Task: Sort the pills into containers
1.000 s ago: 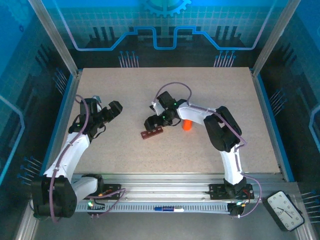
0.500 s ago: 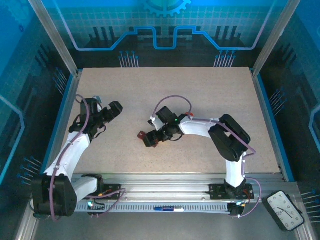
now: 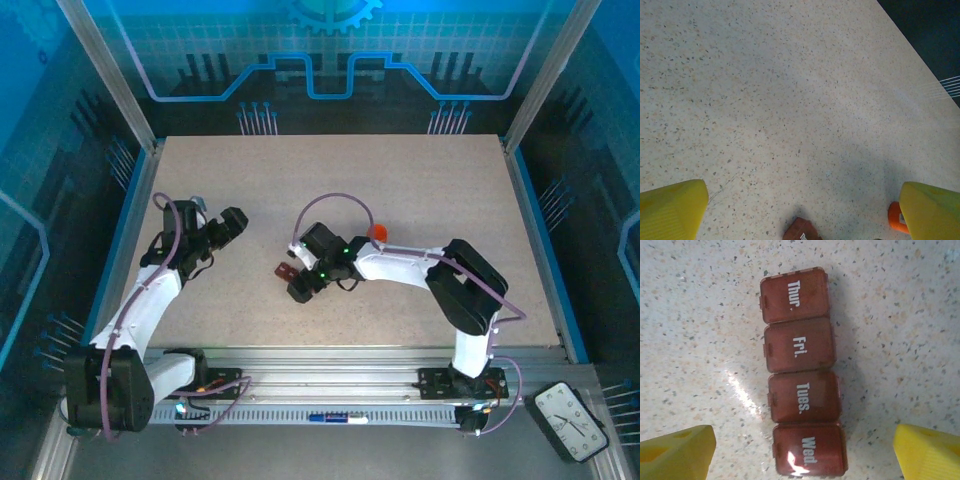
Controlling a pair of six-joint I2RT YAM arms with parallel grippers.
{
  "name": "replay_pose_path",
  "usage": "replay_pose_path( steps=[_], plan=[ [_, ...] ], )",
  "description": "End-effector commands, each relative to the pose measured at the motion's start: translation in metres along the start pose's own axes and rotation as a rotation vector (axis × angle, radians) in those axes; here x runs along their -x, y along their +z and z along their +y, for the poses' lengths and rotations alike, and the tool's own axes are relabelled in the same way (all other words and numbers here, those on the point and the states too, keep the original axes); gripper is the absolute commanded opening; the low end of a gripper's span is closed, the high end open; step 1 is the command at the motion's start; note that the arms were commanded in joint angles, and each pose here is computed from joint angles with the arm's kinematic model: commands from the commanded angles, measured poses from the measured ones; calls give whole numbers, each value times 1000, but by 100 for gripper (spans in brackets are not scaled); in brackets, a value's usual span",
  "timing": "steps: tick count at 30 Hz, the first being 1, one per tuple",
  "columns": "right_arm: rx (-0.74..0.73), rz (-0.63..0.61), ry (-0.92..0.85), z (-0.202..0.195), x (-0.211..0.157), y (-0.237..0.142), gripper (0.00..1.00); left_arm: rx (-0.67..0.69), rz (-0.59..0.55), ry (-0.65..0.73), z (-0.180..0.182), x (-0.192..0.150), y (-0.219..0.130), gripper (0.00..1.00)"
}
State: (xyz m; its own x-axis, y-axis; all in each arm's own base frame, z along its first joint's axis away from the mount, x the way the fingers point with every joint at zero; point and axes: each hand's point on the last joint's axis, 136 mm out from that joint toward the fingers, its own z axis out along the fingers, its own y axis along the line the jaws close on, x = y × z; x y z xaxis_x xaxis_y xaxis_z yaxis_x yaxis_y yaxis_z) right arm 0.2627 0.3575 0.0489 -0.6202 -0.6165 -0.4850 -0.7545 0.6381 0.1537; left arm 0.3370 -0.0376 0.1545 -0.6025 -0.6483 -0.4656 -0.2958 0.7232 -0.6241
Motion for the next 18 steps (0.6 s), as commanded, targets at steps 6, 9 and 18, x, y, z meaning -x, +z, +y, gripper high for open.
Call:
replay_pose_path(
  steps=[6, 9, 18],
  plan=[
    [-49, 42, -98, -6, -3, 22, 90, -22, 13, -20, 0, -3, 4, 99],
    [-40, 49, -98, -4, -5, 27, 85, -24, 16, -27, 0, -3, 5, 99],
    [-19, 60, -92, -1, -7, 34, 66, -30, 27, -44, 0, -5, 8, 99]
  ],
)
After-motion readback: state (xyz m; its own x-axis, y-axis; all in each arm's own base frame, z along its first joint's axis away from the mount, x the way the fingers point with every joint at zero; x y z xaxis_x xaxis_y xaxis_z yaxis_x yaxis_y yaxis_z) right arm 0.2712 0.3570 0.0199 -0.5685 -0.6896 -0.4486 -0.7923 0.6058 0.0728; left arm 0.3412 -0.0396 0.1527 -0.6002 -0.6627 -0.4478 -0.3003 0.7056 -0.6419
